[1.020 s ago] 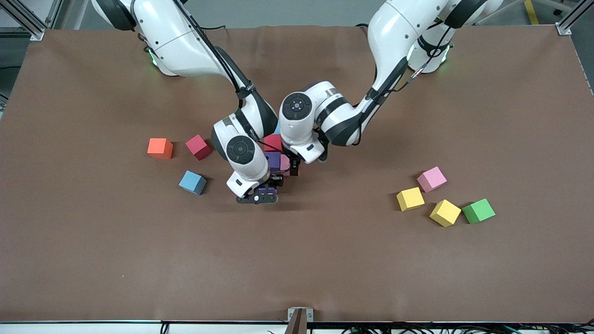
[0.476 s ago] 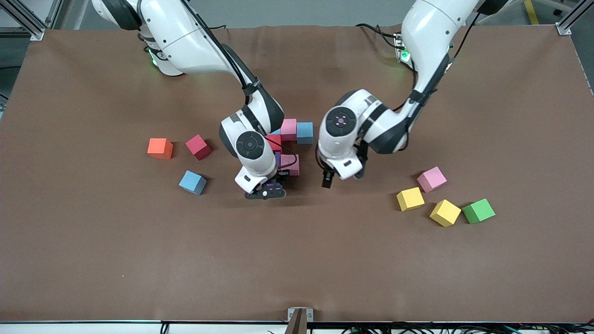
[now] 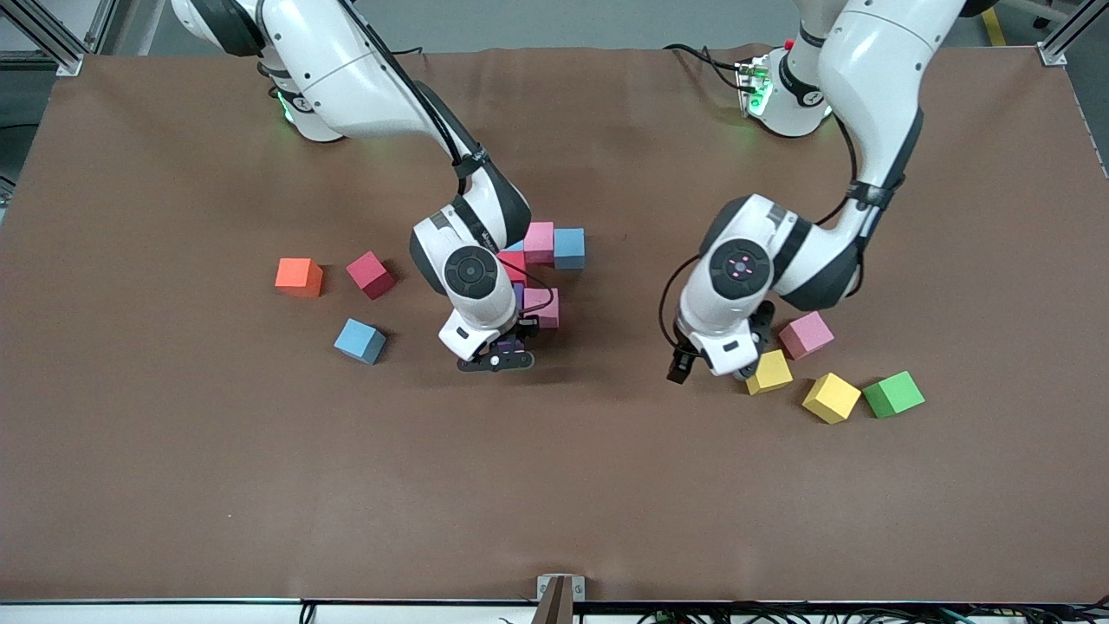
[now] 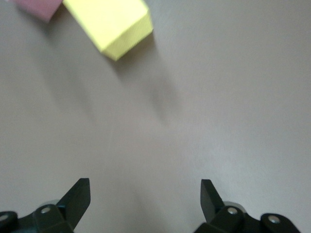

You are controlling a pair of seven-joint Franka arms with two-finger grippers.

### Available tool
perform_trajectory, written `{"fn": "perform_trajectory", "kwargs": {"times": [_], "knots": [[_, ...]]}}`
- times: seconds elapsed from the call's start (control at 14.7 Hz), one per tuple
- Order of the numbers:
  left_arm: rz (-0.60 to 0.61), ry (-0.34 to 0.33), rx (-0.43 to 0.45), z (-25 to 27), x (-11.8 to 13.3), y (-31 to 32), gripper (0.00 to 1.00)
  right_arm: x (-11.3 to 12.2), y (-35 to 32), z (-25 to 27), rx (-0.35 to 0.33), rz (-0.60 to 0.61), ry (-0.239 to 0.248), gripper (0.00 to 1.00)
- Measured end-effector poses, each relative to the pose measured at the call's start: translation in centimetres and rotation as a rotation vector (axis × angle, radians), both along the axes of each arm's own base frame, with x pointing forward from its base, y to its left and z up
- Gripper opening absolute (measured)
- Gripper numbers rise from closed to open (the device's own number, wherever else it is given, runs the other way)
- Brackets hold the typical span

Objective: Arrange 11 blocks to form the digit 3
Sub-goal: 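Grasp a yellow cube with the left gripper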

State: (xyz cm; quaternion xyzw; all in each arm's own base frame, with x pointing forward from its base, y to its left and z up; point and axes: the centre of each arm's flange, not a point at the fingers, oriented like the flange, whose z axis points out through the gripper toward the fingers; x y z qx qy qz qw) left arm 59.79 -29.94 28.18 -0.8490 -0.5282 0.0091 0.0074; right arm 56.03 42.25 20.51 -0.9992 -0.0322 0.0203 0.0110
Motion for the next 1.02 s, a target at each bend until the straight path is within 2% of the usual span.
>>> {"fn": "perform_trajectory", "kwargs": {"times": [0.27, 0.54, 0.75, 0.82, 0.88, 1.02], "knots": [[-0.332, 0.031, 0.001, -1.4, 1.5, 5.6, 1.0, 0.0, 0.0, -0.1, -0.001, -0.006, 0.001, 0.59], [-0.628, 0.047, 0.044, -2.3, 2.6, 10.7, 1.0, 0.1, 0.1, -0.4, -0.004, -0.055, 0.002, 0.59], [-0.805, 0.036, 0.057, -3.4, 2.7, 12.8, 1.0, 0.4, 0.4, -0.8, -0.006, -0.107, 0.001, 0.83], [-0.84, 0.018, 0.053, -3.7, 2.7, 13.2, 1.0, 0.5, 0.5, -1.0, -0.008, -0.107, -0.001, 0.95], [-0.864, 0.004, 0.049, -4.1, 2.6, 13.5, 1.0, 0.6, 0.5, -1.1, -0.016, -0.099, -0.008, 1.0], [-0.888, -0.009, 0.044, -4.8, 2.2, 13.6, 1.0, 0.9, 0.2, -1.1, -0.046, -0.069, -0.033, 1.0]]}}
